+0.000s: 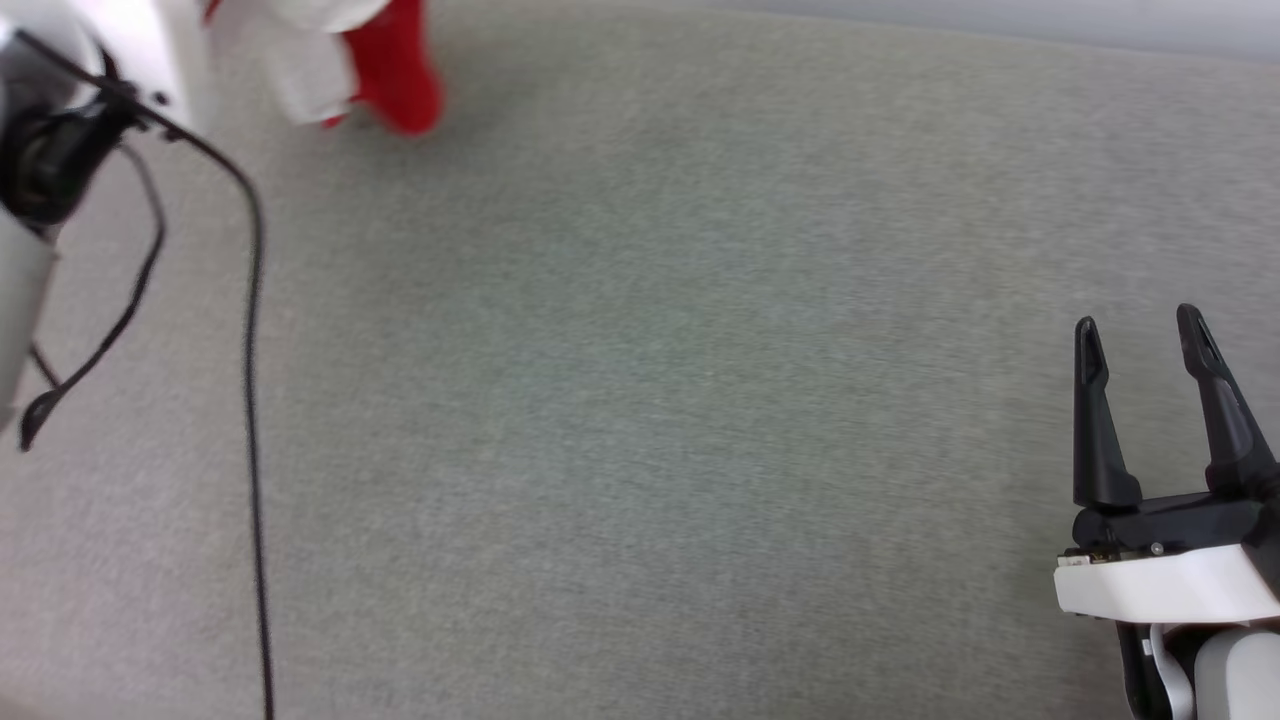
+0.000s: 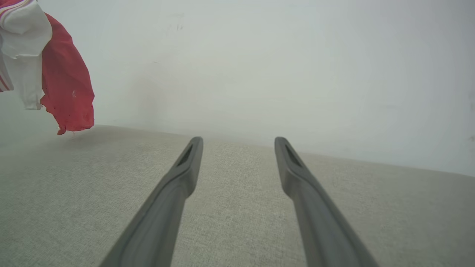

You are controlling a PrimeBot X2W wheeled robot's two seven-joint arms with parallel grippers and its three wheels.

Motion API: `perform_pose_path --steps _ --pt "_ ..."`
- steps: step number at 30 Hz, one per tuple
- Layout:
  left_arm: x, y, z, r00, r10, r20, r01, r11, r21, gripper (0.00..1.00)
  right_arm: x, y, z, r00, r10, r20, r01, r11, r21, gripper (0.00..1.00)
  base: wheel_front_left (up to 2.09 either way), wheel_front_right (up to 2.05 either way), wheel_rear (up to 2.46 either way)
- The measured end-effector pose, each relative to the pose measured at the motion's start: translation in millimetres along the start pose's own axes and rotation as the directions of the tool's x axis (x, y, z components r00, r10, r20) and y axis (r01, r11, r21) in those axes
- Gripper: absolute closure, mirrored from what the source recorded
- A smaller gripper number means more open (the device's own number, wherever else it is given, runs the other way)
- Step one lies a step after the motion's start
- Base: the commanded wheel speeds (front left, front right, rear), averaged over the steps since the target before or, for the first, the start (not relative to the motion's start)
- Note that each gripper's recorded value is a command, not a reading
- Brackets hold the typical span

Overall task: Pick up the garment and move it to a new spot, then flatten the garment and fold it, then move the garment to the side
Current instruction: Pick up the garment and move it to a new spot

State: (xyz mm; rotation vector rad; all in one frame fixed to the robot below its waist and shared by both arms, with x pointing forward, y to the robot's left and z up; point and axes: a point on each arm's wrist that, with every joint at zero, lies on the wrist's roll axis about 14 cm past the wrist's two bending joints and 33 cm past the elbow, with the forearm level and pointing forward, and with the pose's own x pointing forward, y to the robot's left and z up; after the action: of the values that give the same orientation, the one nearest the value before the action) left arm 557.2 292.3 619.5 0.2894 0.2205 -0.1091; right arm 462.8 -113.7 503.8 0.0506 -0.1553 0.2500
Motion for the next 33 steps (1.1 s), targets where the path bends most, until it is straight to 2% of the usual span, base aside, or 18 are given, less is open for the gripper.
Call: perform_pose_path --steps 6,9,13,18,21,24,28,30,33 --pt "16 -74 45 0.978 -0.177 0.107 0.170 0.983 0.070 1.00 -18 -26 16 0.997 -0.079 0.019 0.080 0.997 -0.018 0.00 0.00 0.00 0.00" --pt "22 -121 58 0.950 -0.282 0.137 0.270 0.958 0.099 1.00 -27 -39 22 0.992 -0.123 0.025 0.124 0.992 -0.013 0.00 0.00 0.00 0.00" --pt "27 -183 70 0.894 -0.416 0.165 0.398 0.908 0.132 1.00 -39 -56 25 0.984 -0.175 0.022 0.175 0.984 -0.016 0.00 0.00 0.00 0.00" --pt "23 -260 78 0.799 -0.570 0.190 0.548 0.821 0.157 1.00 -54 -73 26 0.973 -0.231 0.012 0.231 0.973 -0.025 0.00 0.00 0.00 0.00" --pt "16 -302 66 0.742 -0.651 0.162 0.629 0.759 0.170 1.00 -61 -82 27 0.965 -0.261 0.010 0.261 0.965 -0.030 0.00 0.00 0.00 0.00" --pt "3 -342 41 0.677 -0.729 0.103 0.709 0.683 0.174 1.00 -67 -89 28 0.960 -0.281 0.008 0.282 0.959 -0.038 0.00 0.00 0.00 0.00" --pt "-17 -380 -4 0.601 -0.799 -0.006 0.789 0.592 0.162 1.00 -70 -92 28 0.956 -0.294 0.004 0.294 0.955 -0.040 0.00 0.00 0.00 0.00" --pt "-29 -395 -31 0.563 -0.824 -0.071 0.823 0.550 0.139 1.00 -71 -93 28 0.955 -0.296 0.004 0.296 0.954 -0.039 0.00 0.00 0.00 0.00" --pt "-47 -408 -69 0.514 -0.842 -0.163 0.858 0.504 0.101 1.00 -71 -93 29 0.955 -0.297 0.005 0.297 0.954 -0.039 0.00 0.00 0.00 0.00"
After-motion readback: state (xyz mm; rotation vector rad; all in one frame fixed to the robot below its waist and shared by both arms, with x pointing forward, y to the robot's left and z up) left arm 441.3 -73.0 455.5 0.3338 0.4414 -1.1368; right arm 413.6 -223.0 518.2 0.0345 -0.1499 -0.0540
